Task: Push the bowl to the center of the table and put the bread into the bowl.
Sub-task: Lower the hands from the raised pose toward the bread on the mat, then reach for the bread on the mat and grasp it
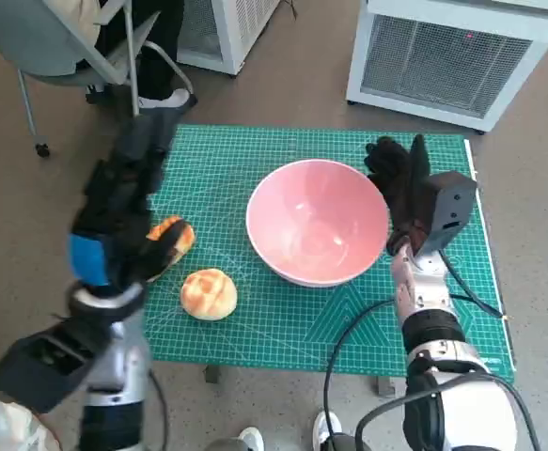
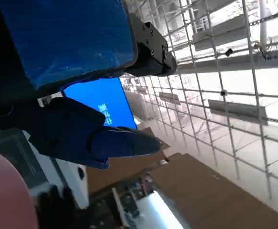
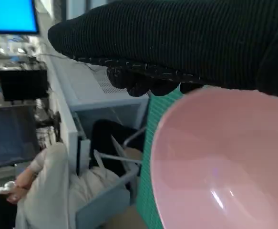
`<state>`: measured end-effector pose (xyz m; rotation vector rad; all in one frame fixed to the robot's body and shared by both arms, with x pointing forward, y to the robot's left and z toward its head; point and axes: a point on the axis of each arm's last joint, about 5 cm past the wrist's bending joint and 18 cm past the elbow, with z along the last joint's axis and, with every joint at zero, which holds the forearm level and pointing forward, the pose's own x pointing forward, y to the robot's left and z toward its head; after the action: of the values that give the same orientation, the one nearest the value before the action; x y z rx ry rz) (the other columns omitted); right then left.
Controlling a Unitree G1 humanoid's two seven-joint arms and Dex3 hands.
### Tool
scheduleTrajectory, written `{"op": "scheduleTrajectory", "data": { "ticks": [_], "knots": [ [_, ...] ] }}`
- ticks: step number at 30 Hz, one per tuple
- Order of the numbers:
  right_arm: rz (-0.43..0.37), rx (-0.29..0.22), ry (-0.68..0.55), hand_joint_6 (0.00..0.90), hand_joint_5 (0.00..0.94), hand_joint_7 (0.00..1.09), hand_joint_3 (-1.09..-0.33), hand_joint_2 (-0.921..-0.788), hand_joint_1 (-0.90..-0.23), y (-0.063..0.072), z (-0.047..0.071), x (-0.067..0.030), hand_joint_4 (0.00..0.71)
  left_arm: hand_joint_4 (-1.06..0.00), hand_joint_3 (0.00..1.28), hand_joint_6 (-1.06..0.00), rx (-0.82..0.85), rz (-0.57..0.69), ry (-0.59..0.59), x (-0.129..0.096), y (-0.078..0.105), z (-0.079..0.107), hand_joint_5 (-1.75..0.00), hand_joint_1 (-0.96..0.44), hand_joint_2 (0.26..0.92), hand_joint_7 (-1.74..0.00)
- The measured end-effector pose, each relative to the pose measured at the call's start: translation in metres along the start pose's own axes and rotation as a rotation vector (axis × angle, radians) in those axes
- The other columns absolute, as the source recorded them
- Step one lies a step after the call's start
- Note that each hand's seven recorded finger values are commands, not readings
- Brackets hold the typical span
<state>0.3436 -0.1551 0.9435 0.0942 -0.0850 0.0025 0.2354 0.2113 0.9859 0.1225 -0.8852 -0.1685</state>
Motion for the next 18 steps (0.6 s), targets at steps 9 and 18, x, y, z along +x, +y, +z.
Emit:
{"op": "scheduleTrajectory", "data": {
  "ticks": [9,18],
  "knots": [
    [0.053,-0.047,-0.276,0.207,0.007,0.18,-0.899,-0.921,-0.544,-0.011,0.027,0.0044,0.208,-0.27,0.31,-0.39,0.381,-0.162,0.104,-0.001,0.051,0.005,0.00,-0.50,0.921,-0.01],
    [0.213,-0.107,-0.678,0.208,0.016,0.19,-0.845,-0.921,-0.573,-0.017,0.062,0.0012,0.241,-0.25,0.24,-0.40,0.630,-0.348,0.248,0.015,0.090,0.018,0.00,-0.52,0.921,-0.01]
  ]
}}
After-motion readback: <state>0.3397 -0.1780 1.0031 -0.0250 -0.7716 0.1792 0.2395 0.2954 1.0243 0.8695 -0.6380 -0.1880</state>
